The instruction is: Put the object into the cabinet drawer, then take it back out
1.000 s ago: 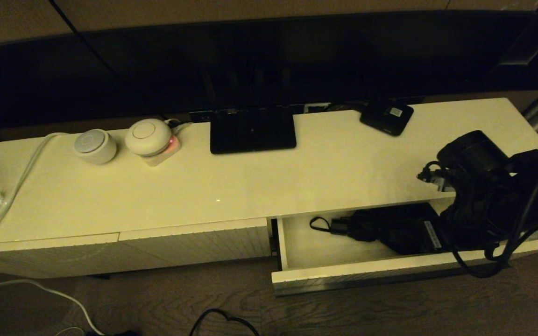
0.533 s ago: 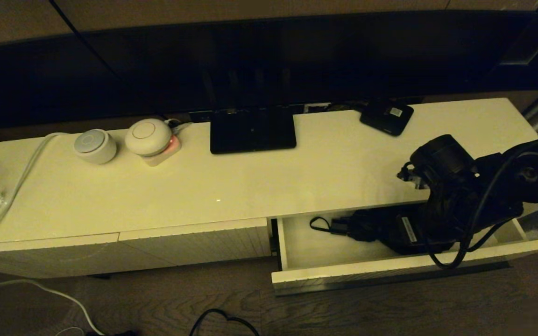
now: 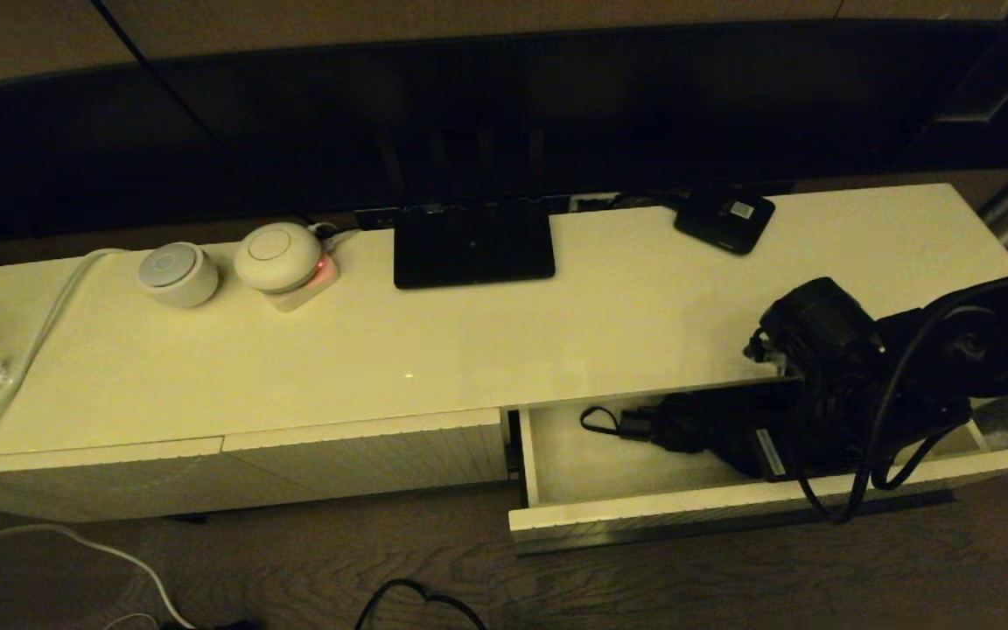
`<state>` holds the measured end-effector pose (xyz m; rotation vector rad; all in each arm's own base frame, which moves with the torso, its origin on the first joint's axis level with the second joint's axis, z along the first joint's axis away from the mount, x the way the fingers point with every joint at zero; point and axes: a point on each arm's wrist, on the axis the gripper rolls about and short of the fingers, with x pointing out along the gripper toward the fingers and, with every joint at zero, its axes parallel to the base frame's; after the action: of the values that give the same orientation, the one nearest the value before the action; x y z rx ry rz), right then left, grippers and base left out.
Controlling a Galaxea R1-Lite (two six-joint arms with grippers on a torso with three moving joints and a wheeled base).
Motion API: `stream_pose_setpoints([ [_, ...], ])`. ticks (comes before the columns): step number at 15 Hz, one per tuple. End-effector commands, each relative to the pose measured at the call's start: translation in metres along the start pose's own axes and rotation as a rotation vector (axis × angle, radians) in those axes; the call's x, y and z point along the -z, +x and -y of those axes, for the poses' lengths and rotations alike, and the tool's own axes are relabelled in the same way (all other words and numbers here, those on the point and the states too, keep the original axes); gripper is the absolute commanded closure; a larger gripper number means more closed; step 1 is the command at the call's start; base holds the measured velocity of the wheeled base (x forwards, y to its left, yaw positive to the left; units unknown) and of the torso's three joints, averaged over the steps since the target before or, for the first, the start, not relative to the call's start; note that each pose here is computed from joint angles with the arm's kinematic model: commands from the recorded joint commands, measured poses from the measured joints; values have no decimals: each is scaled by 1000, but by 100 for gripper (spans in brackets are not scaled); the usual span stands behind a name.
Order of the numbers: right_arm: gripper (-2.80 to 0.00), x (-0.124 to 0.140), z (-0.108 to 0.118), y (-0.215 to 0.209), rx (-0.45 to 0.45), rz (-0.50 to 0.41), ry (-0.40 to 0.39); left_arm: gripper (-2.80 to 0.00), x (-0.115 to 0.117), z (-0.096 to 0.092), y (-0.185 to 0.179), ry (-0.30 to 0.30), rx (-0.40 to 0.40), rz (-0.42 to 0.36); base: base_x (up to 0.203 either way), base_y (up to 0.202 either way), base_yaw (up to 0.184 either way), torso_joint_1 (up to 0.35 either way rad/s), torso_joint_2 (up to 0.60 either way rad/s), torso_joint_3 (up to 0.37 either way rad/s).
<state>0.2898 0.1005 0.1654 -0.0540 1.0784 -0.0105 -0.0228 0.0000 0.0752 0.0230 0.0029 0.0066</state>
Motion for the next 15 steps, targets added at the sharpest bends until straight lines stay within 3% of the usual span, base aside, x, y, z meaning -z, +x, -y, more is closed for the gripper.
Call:
stream_pose_setpoints([
  [1, 0, 6, -1, 1, 4, -23, -13, 0, 1, 0, 0, 0, -1, -3, 0, 0, 0, 0, 0, 0],
  [15, 0, 80, -3, 17, 41, -286, -136, 0, 1, 0, 0, 0, -1, -3, 0, 0, 0, 0, 0, 0],
])
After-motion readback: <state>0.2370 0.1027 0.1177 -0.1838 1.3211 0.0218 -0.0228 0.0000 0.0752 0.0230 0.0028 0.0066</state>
